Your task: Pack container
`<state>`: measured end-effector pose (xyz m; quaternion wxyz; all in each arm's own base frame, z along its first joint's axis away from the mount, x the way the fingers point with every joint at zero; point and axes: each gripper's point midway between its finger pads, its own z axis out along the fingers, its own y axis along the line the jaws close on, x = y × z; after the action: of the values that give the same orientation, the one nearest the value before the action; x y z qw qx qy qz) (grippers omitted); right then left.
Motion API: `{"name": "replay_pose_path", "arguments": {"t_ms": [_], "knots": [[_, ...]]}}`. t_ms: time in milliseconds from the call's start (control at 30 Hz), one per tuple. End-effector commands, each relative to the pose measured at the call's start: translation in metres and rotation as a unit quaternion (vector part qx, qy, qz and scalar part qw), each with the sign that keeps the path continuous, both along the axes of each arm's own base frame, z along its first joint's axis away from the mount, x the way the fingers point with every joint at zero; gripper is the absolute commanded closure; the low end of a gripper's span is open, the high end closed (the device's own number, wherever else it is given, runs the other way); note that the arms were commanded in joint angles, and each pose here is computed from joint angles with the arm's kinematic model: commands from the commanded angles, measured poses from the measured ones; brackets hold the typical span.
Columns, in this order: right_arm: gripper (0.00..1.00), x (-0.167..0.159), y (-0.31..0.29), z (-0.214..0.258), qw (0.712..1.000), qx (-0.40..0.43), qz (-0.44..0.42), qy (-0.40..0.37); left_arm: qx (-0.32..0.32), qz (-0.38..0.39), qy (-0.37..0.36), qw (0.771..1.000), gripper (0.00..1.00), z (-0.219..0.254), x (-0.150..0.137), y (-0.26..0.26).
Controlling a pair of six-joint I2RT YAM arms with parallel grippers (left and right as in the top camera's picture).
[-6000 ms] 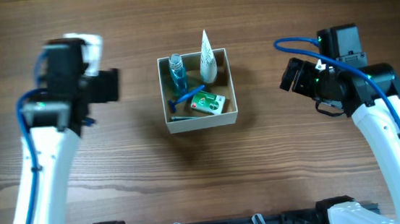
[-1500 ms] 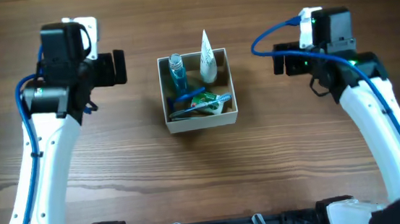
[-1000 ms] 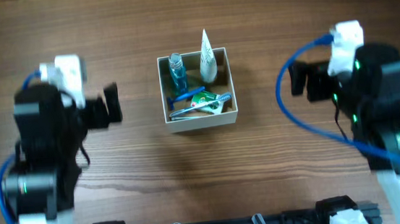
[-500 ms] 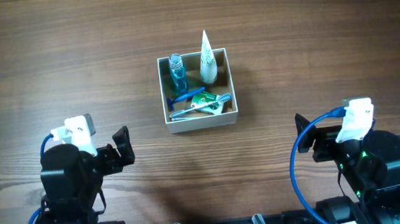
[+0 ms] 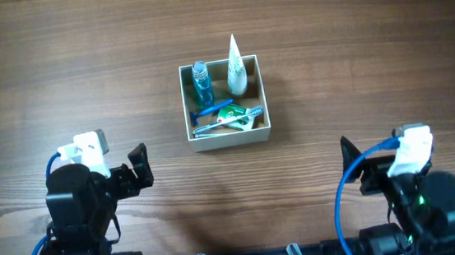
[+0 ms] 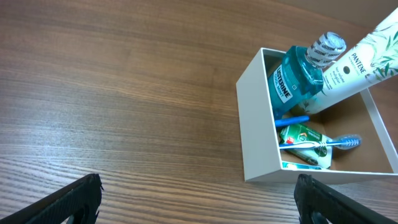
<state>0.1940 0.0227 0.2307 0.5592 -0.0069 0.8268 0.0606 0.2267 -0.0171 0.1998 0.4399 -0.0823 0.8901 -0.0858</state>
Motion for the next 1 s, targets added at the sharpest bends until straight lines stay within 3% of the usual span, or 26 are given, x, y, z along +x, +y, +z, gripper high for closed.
{"name": "replay_pose_path", "arguments": {"t_ms": [0,267,333,400,967], "knots": [[0.00,-0.004,0.002,-0.016,0.998,0.000,0.010,-0.055,-0.011,-0.001,0.003,1.000,0.00,-0.002,0.000,-0.002],[0.00,0.043,0.011,-0.006,0.967,0.020,0.019,-0.252,-0.011,-0.001,0.003,1.000,0.00,-0.002,0.000,-0.002],[0.00,0.049,0.012,-0.026,0.968,0.014,0.019,-0.248,-0.011,-0.001,0.003,1.000,0.00,-0.002,0.000,-0.002],[0.00,0.050,0.015,-0.056,0.982,0.005,0.031,-0.188,-0.011,-0.001,0.003,1.000,0.00,-0.002,0.000,-0.002],[0.00,0.050,0.015,-0.055,0.981,0.005,0.031,-0.190,-0.011,-0.001,0.003,1.000,0.00,-0.002,0.000,-0.002]]}}
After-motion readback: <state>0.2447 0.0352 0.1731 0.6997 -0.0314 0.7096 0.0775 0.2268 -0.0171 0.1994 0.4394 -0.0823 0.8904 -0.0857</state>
